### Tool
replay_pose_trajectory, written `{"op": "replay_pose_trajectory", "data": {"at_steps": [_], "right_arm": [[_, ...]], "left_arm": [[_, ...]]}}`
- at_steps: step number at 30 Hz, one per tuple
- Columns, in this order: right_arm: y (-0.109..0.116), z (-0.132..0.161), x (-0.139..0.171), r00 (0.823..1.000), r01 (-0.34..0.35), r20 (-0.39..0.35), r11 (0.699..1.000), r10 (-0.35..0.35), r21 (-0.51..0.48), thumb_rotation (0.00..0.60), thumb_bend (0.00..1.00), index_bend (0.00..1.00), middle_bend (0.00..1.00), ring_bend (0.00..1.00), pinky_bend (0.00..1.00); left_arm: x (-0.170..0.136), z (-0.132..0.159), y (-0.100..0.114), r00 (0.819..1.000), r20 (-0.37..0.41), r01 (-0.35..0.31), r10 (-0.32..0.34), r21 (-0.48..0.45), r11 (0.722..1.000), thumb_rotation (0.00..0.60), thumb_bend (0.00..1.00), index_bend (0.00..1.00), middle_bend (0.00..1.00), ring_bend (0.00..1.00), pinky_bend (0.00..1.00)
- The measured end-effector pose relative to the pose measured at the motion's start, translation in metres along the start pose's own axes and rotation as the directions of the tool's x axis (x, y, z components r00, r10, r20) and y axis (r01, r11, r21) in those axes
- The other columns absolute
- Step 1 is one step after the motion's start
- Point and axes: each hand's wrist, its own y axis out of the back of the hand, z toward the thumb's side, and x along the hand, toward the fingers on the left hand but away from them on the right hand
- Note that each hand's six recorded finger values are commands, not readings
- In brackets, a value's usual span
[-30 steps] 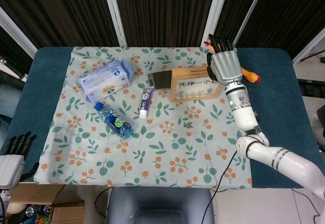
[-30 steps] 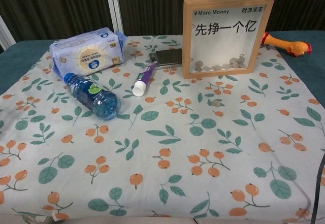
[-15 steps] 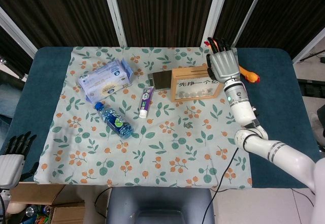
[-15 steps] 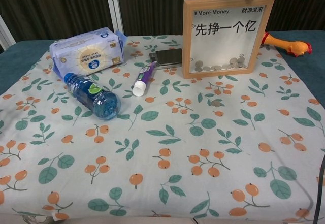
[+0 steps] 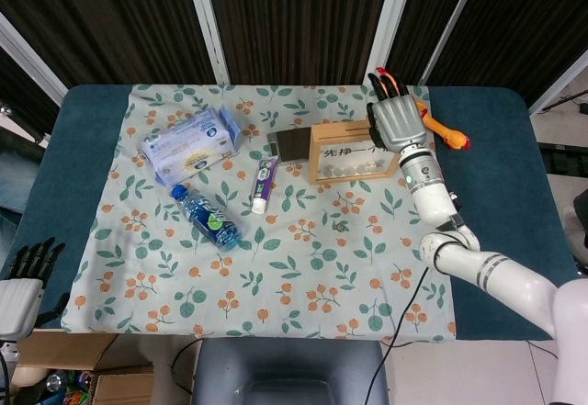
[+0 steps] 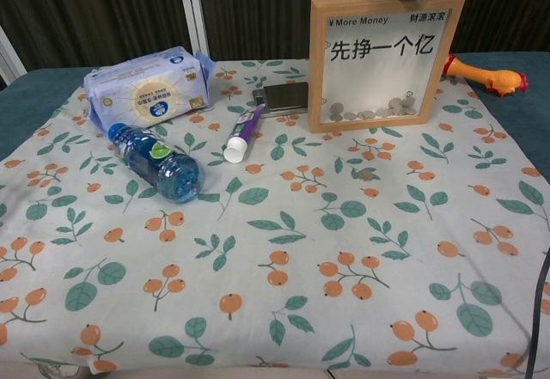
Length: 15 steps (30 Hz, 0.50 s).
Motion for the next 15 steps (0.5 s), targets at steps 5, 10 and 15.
{"op": "replay_pose_trajectory", "data": {"at_steps": [5, 10, 15], "right_arm": [[-0.001, 0.0, 0.001, 1.0, -0.007, 0.002, 1.0, 0.007, -0.004, 0.6, 0.66, 0.07, 0.08, 0.0, 0.0], [0.009, -0.001, 0.006, 0.999, 0.043, 0.005, 0.999, -0.043, -0.03, 0.6, 0.65, 0.0, 0.03, 0.0, 0.0], [0.027, 0.004, 0.025, 0.985, 0.163, -0.04, 0.983, -0.167, -0.081, 0.6, 0.63, 0.0, 0.03, 0.0, 0.0]], "left_arm": [[0.0, 0.0, -0.001, 1.0, -0.001, 0.001, -0.001, -0.001, 1.0, 0.6, 0.33, 0.0, 0.0, 0.0, 0.0], [-0.001, 0.0, 0.0, 1.0, 0.002, -0.001, 0.001, -0.005, 1.0, 0.6, 0.33, 0.0, 0.0, 0.0, 0.0], [0.001, -0.001, 0.001, 1.0, 0.0, -0.005, 0.005, -0.007, 1.0, 0.6, 0.33, 0.0, 0.0, 0.0, 0.0]]}}
